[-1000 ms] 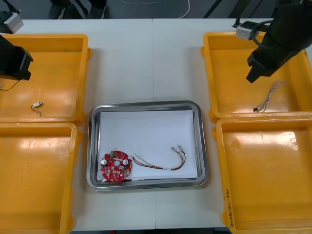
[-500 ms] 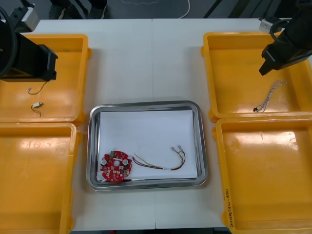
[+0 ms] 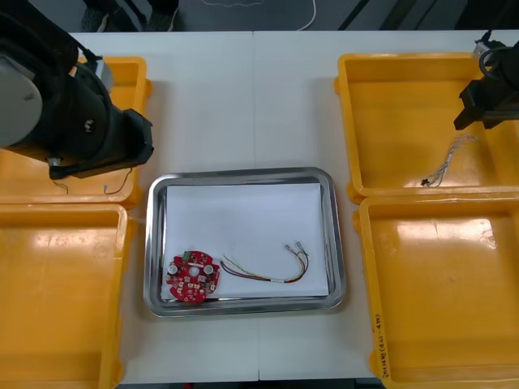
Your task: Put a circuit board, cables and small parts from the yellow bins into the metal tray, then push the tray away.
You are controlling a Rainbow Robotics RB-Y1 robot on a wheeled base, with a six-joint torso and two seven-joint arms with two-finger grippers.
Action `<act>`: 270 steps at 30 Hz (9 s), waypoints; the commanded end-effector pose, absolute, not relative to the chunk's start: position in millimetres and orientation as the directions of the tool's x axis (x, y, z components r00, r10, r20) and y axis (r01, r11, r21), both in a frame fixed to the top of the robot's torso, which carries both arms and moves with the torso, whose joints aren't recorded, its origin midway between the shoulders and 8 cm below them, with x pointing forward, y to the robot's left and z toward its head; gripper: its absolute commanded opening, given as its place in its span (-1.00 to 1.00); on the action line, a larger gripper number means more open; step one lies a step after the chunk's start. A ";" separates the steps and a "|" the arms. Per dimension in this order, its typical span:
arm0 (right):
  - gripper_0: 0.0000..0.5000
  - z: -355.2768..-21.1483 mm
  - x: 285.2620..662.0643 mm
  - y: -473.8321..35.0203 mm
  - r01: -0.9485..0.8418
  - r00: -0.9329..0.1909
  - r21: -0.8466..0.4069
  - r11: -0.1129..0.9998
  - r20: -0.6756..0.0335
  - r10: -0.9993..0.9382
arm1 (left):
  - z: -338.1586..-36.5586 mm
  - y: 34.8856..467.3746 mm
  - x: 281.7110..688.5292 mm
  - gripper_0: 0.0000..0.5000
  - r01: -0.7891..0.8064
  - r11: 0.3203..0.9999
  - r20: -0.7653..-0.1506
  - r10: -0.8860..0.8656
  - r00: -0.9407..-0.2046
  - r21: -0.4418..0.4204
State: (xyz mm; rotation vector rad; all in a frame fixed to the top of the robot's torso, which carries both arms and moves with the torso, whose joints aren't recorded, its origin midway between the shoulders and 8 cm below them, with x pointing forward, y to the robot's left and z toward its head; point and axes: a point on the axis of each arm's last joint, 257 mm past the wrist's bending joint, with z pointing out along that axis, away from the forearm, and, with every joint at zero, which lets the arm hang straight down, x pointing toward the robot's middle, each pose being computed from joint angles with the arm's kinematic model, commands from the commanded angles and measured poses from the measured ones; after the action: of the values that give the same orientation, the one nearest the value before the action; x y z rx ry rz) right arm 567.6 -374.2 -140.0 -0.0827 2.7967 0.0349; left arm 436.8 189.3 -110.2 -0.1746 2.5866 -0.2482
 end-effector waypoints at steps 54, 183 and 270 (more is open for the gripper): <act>1.00 -238.7 579.3 -370.9 0.209 -0.906 0.119 0.971 -0.349 0.238 | -273.7 137.6 452.3 -1.00 -0.026 0.997 -0.353 -0.048 -0.934 -0.066; -1.00 -226.5 453.5 12.3 -0.912 0.139 -0.402 -0.081 -0.117 -0.983 | -176.3 418.2 537.8 1.00 0.148 0.984 -0.407 0.178 -0.896 0.104; 1.00 -109.2 396.6 -212.5 -0.667 -0.709 -0.092 0.740 -0.230 -0.667 | -195.2 374.9 532.4 -1.00 0.235 0.970 -0.433 0.241 -0.869 0.067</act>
State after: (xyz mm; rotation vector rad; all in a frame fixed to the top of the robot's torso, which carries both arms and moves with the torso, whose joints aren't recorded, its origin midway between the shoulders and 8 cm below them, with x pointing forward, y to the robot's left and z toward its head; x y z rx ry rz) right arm 399.7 -186.3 -119.6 -1.1859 2.6557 -0.0229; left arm 521.1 393.7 -232.8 0.1817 2.7483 0.0378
